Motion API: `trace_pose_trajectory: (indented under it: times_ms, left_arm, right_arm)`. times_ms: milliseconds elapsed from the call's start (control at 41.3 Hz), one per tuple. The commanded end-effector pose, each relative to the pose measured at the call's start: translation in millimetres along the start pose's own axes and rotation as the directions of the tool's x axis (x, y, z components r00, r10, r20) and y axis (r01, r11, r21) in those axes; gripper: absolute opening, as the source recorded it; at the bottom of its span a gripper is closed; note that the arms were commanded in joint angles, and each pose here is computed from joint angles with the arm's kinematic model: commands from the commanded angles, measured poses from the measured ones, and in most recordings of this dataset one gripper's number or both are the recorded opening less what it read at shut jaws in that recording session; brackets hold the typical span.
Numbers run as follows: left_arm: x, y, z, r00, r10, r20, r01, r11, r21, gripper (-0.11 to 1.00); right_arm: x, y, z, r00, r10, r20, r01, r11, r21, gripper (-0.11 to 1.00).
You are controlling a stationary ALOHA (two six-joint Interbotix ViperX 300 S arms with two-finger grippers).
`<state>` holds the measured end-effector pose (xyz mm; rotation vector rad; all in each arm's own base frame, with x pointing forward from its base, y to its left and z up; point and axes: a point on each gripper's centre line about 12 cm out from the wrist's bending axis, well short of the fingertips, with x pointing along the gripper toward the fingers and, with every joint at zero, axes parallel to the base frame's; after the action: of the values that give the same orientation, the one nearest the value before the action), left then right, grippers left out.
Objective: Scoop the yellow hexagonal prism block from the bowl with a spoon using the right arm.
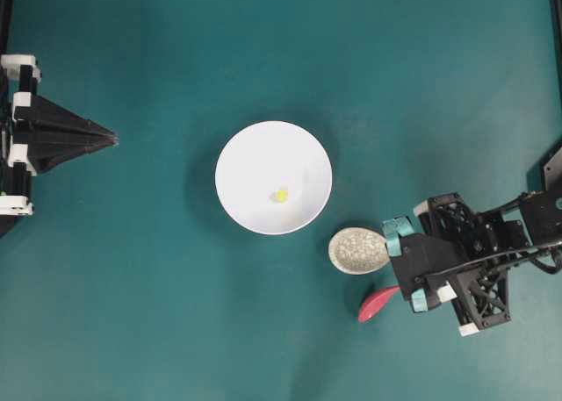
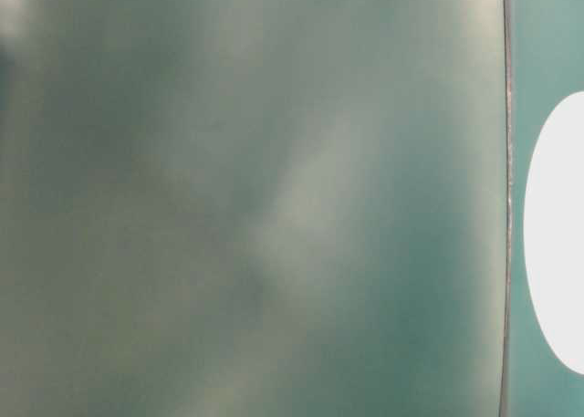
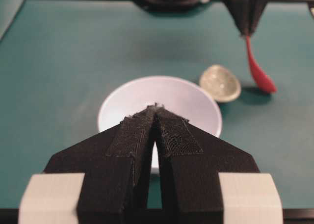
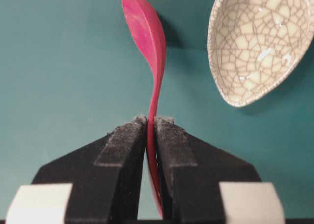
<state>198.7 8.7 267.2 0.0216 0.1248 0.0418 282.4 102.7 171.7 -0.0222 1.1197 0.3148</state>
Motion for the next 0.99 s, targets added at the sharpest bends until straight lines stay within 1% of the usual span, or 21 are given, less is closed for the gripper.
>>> trace_pose_trajectory:
  times_ms: [0, 97, 266, 533, 726, 968]
  left_arm:
    - [2, 1, 12, 0.999, 0.003, 0.032, -0.003, 1.0, 0.001, 0.0]
    - [2, 1, 11, 1.0, 0.003, 0.031, -0.003, 1.0, 0.001, 0.0]
    - [2, 1, 12, 0.999, 0.003, 0.032, -0.003, 1.0, 0.001, 0.0]
    - [2, 1, 11, 1.0, 0.003, 0.031, -0.003, 1.0, 0.001, 0.0]
    - [2, 1, 11, 1.0, 0.003, 0.031, -0.003, 1.0, 0.001, 0.0]
    - [2, 1, 12, 0.999, 0.003, 0.032, -0.003, 1.0, 0.001, 0.0]
  right_arm:
    - [-13, 2, 15, 0.998, 0.003, 0.059, -0.003, 1.0, -0.006, 0.13]
    - [-17, 0, 21, 0.997, -0.002, 0.08, 0.003, 1.0, -0.004, 0.12]
    - [-22, -5, 26, 0.995, -0.011, 0.102, 0.01, 1.0, 0.008, 0.12]
    - [-29, -21, 24, 0.992, -0.039, 0.121, 0.032, 0.998, 0.056, 0.12]
    - [-37, -31, 20, 0.989, -0.058, 0.138, 0.046, 0.995, 0.086, 0.12]
    - [-48, -43, 6, 0.984, -0.085, 0.156, 0.065, 0.99, 0.126, 0.12]
